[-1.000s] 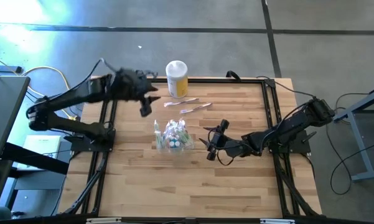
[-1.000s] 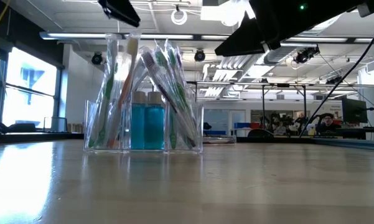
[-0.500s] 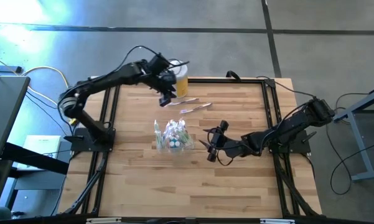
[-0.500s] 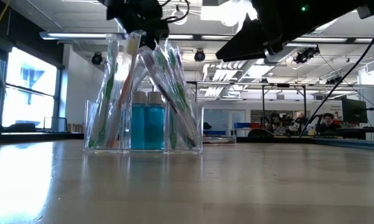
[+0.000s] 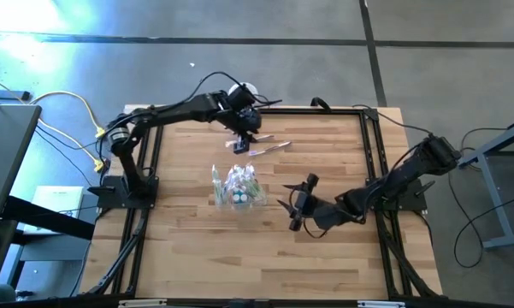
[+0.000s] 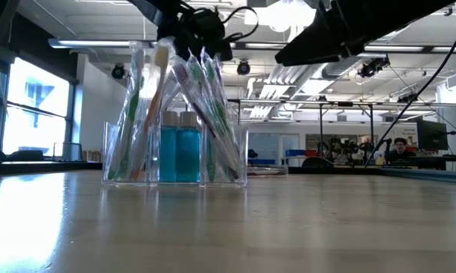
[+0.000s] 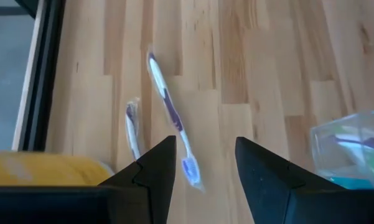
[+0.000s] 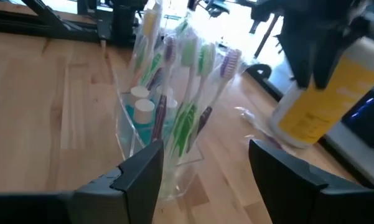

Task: Pick & Place toothbrushing station
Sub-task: Put the violet toothbrush into the transparent organizer

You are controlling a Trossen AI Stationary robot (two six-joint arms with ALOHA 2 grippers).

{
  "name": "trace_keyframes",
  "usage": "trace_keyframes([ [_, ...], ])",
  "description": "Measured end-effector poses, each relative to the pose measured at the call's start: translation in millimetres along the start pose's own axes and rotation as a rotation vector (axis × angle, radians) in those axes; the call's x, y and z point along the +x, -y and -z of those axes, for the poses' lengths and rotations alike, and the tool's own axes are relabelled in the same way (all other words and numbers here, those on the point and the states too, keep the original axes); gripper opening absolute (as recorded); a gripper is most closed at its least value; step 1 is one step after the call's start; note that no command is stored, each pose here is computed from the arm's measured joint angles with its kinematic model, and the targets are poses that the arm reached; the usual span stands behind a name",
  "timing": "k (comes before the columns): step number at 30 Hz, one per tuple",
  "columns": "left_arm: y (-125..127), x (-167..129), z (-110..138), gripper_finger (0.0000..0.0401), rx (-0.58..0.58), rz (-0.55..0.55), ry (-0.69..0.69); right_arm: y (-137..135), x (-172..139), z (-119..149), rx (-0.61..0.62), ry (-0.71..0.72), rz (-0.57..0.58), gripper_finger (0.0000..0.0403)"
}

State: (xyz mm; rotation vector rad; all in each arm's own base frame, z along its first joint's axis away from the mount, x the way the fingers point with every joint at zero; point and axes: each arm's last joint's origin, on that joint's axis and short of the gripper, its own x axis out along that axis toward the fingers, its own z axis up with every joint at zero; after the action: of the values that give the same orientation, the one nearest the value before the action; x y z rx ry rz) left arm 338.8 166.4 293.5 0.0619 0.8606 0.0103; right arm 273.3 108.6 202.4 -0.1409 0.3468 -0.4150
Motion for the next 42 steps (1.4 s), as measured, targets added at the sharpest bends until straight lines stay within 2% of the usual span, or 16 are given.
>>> trace_keyframes([
  [5,-7,24,3,0.0161,0.012,-0.028,-0.020,-8,-13,0,-0.050,0.027,0.042,0.0229],
  [14,-16,53,9,0.0161,0.009,-0.095,-0.053,-13,-21,-1,-0.067,0.043,0.035,0.0229],
  [22,-16,54,10,0.0161,-0.009,-0.094,-0.061,-13,-21,0,-0.063,0.042,0.031,0.0229],
  [28,-12,54,15,0.0161,-0.031,-0.063,-0.119,-14,-22,0,-0.064,0.043,0.026,0.0229],
  [42,16,60,11,0.0161,-0.002,0.000,-0.170,-16,-24,0,-0.065,0.045,0.022,0.0229],
])
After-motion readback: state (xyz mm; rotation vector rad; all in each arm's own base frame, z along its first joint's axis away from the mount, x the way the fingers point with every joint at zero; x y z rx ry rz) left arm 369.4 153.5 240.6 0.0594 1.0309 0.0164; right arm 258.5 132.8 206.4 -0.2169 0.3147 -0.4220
